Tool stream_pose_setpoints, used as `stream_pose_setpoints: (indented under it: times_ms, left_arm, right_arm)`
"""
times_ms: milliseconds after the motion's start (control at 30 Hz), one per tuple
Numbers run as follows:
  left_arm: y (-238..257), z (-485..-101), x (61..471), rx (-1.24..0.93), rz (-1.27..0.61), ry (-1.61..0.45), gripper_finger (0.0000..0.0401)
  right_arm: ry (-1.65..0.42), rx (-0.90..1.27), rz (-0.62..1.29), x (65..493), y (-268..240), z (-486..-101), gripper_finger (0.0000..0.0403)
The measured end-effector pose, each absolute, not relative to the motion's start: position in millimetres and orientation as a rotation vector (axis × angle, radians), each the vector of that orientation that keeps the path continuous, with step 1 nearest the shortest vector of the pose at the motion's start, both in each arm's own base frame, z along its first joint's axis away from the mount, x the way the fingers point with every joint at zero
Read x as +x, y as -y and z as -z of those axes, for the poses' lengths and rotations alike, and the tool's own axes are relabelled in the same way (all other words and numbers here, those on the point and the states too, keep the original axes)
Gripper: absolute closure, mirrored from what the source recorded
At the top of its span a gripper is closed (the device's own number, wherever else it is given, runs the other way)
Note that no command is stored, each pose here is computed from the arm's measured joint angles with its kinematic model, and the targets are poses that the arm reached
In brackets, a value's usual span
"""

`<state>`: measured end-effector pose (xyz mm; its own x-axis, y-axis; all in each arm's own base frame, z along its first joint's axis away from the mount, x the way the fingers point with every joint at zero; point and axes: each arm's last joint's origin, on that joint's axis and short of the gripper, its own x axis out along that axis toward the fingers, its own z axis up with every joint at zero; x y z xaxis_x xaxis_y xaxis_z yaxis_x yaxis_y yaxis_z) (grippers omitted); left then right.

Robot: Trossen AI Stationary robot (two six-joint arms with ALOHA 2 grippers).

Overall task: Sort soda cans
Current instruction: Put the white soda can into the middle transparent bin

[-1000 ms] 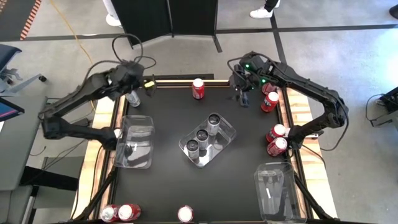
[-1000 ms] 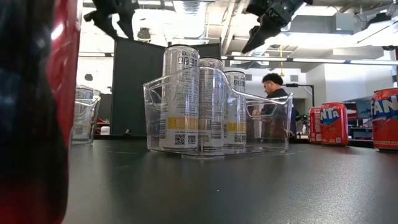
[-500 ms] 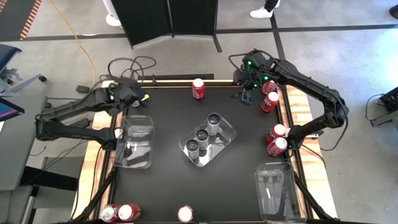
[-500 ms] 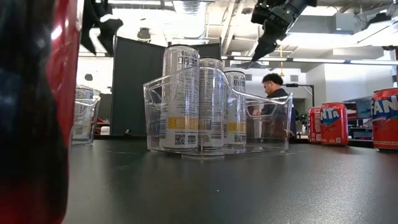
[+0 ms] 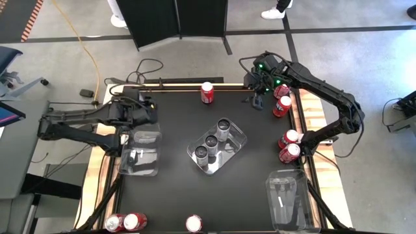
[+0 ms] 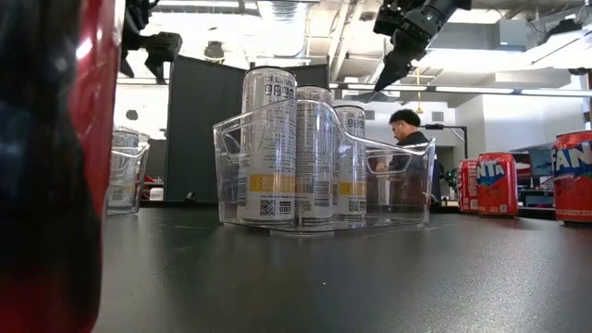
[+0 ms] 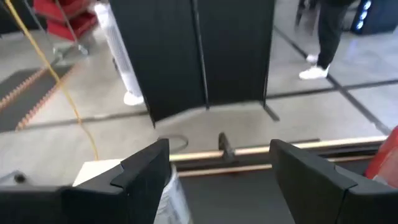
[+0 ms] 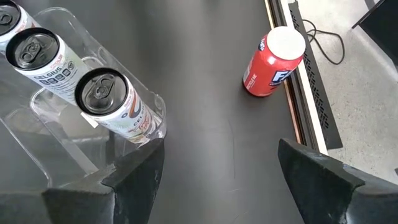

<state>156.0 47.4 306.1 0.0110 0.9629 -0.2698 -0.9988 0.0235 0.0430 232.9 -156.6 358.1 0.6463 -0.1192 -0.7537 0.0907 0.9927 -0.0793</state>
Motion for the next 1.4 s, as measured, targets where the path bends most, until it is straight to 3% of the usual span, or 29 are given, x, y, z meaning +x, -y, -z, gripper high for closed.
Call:
stream_pose_setpoints:
  times_ms: [300,500,667,833,1033,1200,1400]
  left_arm:
    - [-32.9,-297.0,177.4,-0.025,-1.484,-0.283,0.0149]
    - [-32.9,-296.3,167.4,-0.126,-1.470,-0.339,0.0150]
    - [-42.6,-321.4,171.4,-0.138,-1.403,-0.453,0.0150]
    - [-68.1,-370.8,176.7,-0.095,-1.285,-0.583,0.0150]
    - [-103.6,-413.8,159.6,-0.163,-1.383,-0.867,0.0150]
    - [-140.2,-425.3,166.6,-0.298,-1.356,-1.004,0.0150]
    - [-194.9,-405.1,166.0,-0.464,-1.336,-1.155,0.0150]
  right_arm:
    - [-0.859,-0.036,0.119,232.9,156.7,-358.1,0.0072]
    - [-0.859,-0.036,0.119,232.9,156.7,-358.1,0.0072]
    - [-0.858,-0.036,0.119,232.9,156.7,-358.2,0.0072]
    - [-0.858,-0.036,0.118,232.9,156.7,-358.2,0.0072]
    - [-0.858,-0.037,0.118,232.9,156.7,-358.2,0.0072]
    - [-0.857,-0.037,0.118,233.0,156.8,-358.2,0.0072]
    - [-0.857,-0.037,0.118,233.0,156.8,-358.2,0.0072]
